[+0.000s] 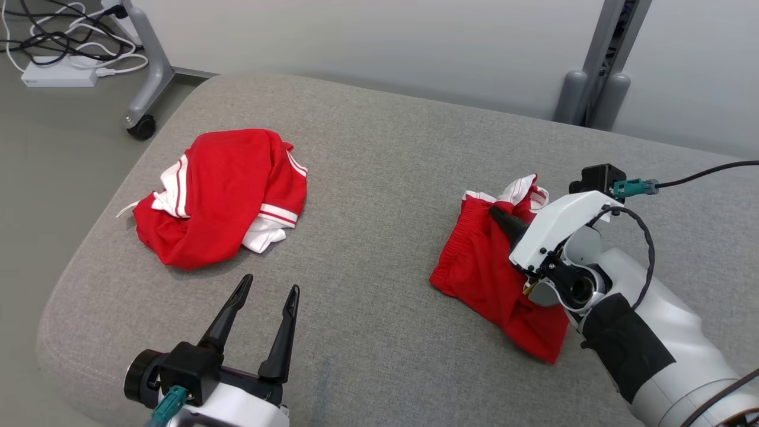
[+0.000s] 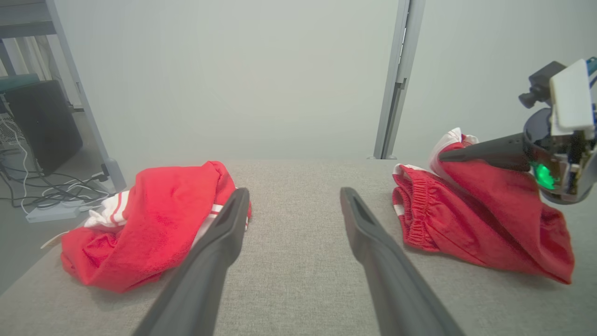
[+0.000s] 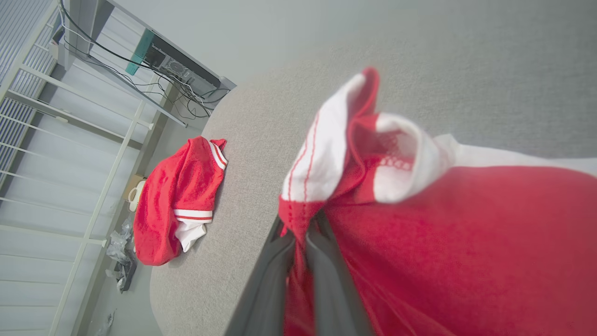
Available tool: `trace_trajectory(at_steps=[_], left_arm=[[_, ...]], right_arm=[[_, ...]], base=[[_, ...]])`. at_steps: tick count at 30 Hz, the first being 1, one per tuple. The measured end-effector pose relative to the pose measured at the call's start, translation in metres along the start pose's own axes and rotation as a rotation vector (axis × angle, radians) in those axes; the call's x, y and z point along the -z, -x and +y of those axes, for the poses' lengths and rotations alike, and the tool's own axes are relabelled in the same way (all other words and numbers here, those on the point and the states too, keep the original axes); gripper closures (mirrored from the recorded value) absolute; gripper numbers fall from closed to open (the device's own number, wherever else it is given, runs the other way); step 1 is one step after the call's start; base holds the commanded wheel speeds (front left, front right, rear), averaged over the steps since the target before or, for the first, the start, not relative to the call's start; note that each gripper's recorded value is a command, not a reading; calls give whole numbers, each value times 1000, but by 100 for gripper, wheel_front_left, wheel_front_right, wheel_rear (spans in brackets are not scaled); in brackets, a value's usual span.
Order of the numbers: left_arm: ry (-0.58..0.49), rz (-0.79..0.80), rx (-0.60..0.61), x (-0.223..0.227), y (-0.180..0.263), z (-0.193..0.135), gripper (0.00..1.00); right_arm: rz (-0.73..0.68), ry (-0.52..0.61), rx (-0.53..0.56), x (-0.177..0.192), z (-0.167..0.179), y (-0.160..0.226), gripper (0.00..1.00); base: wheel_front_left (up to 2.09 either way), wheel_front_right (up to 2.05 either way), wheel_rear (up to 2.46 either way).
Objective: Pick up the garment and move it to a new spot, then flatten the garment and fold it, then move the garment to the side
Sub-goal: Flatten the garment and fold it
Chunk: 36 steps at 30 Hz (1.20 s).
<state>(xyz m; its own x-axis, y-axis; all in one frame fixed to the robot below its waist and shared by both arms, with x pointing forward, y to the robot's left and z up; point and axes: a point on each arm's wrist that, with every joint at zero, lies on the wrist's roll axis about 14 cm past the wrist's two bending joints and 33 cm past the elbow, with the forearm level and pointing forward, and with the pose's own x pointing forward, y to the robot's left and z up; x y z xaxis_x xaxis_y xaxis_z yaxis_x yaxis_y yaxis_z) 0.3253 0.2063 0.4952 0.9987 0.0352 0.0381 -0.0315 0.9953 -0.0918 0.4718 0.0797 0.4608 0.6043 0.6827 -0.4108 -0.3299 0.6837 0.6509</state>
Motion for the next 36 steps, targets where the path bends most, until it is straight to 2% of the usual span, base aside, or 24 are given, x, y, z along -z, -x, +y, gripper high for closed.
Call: trace_trajectory(at_steps=[4, 6, 7, 8, 14, 24, 29, 36], left_arm=[[2, 7, -17, 2, 4, 4, 0], [1, 6, -22, 1, 5, 6, 0], [0, 5, -24, 1, 5, 7, 0], [0, 4, -26, 1, 5, 8, 0], [-5, -7, -22, -3, 4, 9, 0], [-14, -28, 6, -8, 1, 3, 0], [-15, -31, 10, -9, 2, 1, 0], [-20, -33, 14, -10, 1, 1, 0]], right_arm=[[10, 12, 6, 6, 0, -5, 100], [4, 12, 5, 6, 2, -5, 78], [-5, 12, 3, 4, 3, -5, 20], [-9, 13, 1, 3, 4, -5, 0], [-64, 20, -37, -9, 16, 1, 0], [-257, 41, -65, -50, 4, 33, 0], [-348, 121, -30, -64, -19, 53, 0], [-330, 237, 57, -48, -57, 67, 0]], base=[[0, 0, 0], [0, 0, 0], [0, 0, 0], [0, 0, 0], [0, 0, 0], [0, 0, 0], [0, 0, 0], [0, 0, 0]])
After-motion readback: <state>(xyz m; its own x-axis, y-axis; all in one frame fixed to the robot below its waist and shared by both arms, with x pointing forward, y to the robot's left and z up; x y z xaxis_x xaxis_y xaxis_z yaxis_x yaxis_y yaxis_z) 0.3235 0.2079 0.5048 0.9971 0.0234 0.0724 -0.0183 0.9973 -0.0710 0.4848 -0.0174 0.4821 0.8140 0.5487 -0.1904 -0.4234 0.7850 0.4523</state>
